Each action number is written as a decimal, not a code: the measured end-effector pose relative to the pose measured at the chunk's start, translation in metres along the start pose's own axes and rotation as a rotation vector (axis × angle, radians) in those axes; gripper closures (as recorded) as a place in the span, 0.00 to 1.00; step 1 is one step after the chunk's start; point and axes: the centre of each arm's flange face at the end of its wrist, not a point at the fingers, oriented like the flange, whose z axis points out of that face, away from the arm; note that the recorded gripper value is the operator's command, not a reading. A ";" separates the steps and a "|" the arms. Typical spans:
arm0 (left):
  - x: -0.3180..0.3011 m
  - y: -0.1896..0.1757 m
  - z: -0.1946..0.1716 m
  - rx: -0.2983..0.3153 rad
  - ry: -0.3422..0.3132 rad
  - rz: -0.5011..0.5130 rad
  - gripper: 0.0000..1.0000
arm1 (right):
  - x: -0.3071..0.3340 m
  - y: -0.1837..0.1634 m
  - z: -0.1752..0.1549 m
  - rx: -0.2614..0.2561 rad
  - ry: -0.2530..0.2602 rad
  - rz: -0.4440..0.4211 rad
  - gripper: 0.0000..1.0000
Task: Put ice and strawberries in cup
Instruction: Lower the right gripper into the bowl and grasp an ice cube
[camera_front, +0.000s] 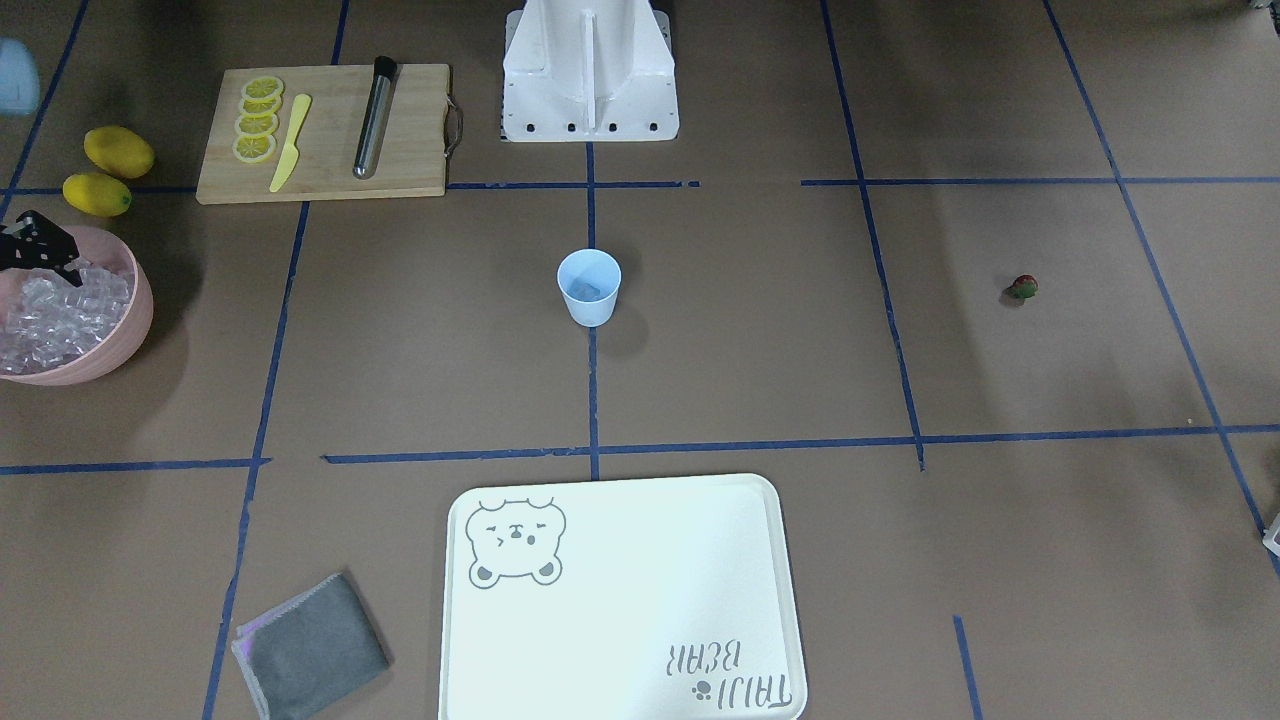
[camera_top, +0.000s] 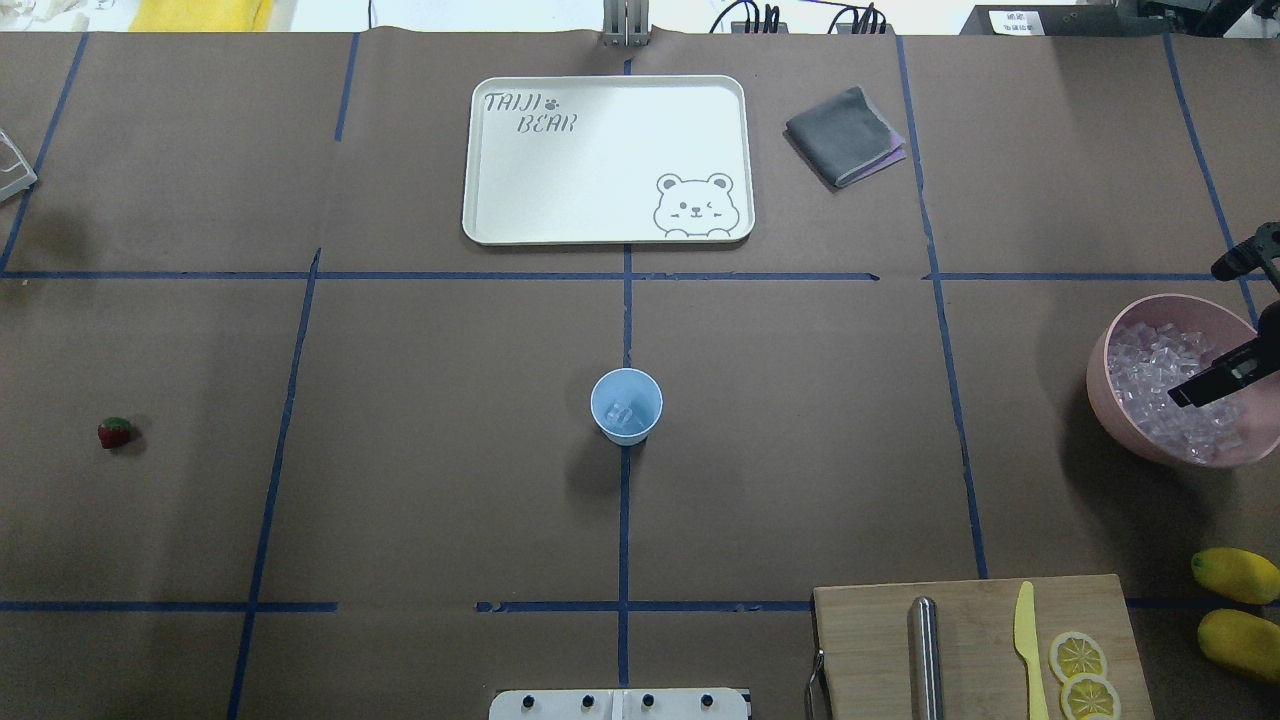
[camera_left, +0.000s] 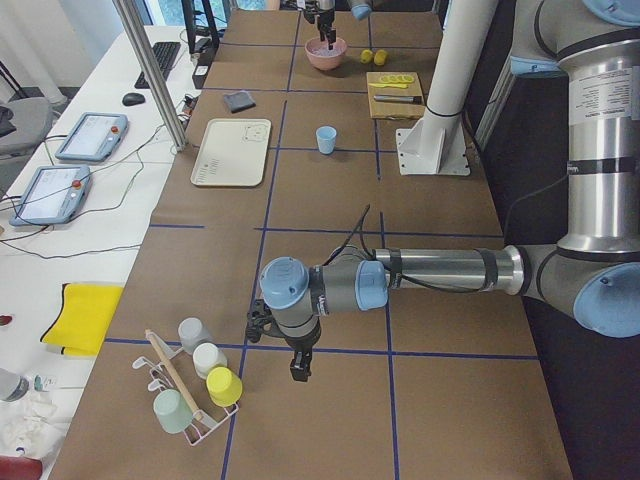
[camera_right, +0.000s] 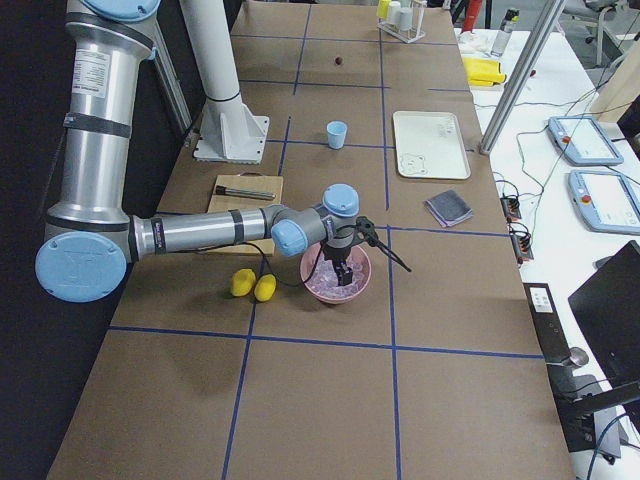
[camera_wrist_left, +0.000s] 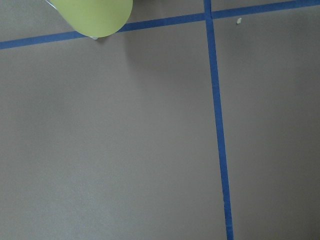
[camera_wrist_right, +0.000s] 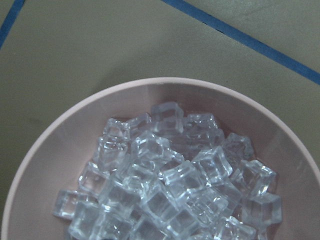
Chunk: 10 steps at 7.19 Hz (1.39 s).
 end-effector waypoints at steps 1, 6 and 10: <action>0.000 0.000 0.000 0.000 0.000 0.000 0.00 | 0.001 0.001 0.001 -0.002 0.000 0.001 0.34; 0.001 -0.001 -0.001 0.001 -0.001 0.004 0.00 | 0.001 0.002 0.001 -0.003 -0.002 -0.009 0.89; 0.001 -0.001 -0.001 0.001 -0.001 0.004 0.00 | -0.008 -0.006 -0.018 0.033 -0.011 -0.019 0.88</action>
